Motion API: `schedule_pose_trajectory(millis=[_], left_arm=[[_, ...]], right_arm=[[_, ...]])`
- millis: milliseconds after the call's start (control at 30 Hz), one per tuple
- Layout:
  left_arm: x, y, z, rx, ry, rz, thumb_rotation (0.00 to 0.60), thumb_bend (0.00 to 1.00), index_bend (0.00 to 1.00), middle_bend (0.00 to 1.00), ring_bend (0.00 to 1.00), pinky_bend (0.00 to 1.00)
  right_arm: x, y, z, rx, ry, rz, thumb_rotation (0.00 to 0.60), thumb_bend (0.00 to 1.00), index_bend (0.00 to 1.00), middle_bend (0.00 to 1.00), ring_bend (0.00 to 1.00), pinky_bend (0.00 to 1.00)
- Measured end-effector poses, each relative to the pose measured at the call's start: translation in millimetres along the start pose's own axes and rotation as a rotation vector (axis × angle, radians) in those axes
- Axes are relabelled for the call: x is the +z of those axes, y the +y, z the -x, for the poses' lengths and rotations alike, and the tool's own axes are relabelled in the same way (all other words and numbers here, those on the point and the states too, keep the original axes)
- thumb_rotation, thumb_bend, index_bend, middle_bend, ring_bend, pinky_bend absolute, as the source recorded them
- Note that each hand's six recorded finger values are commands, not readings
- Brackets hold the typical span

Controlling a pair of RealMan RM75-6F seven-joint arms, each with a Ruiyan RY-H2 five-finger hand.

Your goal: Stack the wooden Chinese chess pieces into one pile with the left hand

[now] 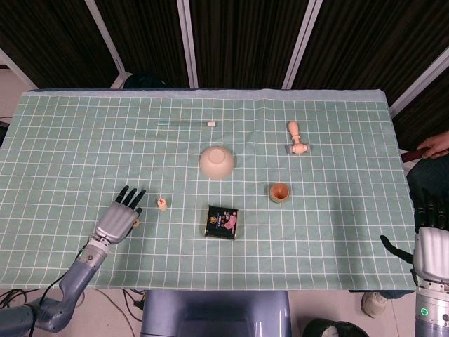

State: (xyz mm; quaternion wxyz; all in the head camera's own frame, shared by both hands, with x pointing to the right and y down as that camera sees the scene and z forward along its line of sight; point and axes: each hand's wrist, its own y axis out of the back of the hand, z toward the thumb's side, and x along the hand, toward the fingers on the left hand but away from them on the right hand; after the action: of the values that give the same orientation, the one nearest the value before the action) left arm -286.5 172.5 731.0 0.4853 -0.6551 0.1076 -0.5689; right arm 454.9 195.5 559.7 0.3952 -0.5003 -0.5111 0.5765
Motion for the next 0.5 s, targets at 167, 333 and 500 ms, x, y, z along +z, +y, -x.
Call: schedule_pose_trajectory(millis=[167,333,500], left_arm=[[0.8,-1.1,-0.4,-0.004,-0.001,-0.007,0.6,0.3,0.47,0.01,0.0,0.0],[2.0,0.3,-1.1,0.0,-0.002,-0.006,0.6,0.3,0.47,0.01,0.0,0.0],[3.1,0.2,-1.2,0.0,-0.005,-0.01,0.6,0.31,0.48,0.01,0.0,0.0]], right_arm=[[-0.2,-0.1,0.1,0.001,-0.001,0.0,0.6,0.23,0.12,0.01,0.0,0.0],[-0.4,0.1,0.1,0.0,-0.003,0.0,0.6,0.23,0.12,0.01,0.0,0.0],[-0.1,0.0,0.1,0.0,-0.002,0.0,0.6,0.23,0.12,0.01,0.0,0.0]])
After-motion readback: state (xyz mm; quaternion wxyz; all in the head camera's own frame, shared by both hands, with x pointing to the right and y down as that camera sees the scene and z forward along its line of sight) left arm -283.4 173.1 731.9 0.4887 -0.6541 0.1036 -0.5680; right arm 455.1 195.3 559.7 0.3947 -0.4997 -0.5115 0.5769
